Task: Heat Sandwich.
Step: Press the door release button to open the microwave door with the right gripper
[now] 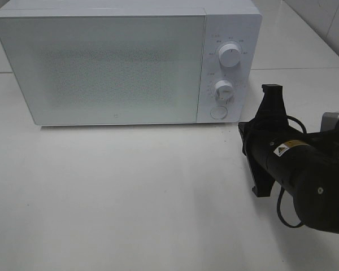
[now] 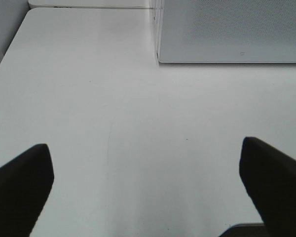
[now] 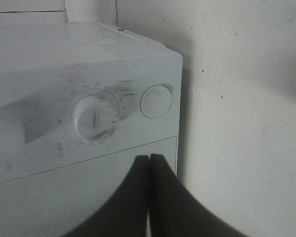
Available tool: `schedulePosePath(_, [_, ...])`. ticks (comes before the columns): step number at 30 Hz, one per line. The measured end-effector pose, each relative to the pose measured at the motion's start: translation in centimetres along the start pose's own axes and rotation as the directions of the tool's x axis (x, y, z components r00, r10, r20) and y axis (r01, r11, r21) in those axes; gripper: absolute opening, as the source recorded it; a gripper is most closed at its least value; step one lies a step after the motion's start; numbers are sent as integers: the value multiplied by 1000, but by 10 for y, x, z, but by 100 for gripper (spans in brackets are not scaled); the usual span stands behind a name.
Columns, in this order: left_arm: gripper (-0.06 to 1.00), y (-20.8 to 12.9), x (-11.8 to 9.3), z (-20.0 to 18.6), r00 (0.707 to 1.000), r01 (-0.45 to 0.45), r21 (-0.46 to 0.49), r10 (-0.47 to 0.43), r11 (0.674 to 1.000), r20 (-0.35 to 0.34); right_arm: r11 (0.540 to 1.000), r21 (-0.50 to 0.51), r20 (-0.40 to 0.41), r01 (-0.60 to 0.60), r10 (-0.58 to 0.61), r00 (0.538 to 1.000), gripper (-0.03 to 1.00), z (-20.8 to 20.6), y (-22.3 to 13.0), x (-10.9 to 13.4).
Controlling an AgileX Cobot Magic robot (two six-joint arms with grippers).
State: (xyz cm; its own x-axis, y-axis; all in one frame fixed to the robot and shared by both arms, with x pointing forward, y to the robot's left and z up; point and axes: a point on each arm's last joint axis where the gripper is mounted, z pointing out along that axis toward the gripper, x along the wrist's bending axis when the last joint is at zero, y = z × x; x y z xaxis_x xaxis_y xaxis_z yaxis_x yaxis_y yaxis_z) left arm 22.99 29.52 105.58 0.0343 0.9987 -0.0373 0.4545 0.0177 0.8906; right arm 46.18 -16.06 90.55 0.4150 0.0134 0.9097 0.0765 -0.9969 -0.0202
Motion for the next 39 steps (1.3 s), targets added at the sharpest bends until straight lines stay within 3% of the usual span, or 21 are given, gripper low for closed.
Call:
schedulePosePath(21, [97, 0, 0, 0, 1000, 0, 0, 0, 1000, 0, 1000, 13, 26, 20, -20, 999, 1, 65, -7, 5])
schedulePosePath(39, [97, 0, 0, 0, 1000, 0, 0, 0, 1000, 0, 1000, -8, 97, -3, 4, 995, 1, 114, -8, -6])
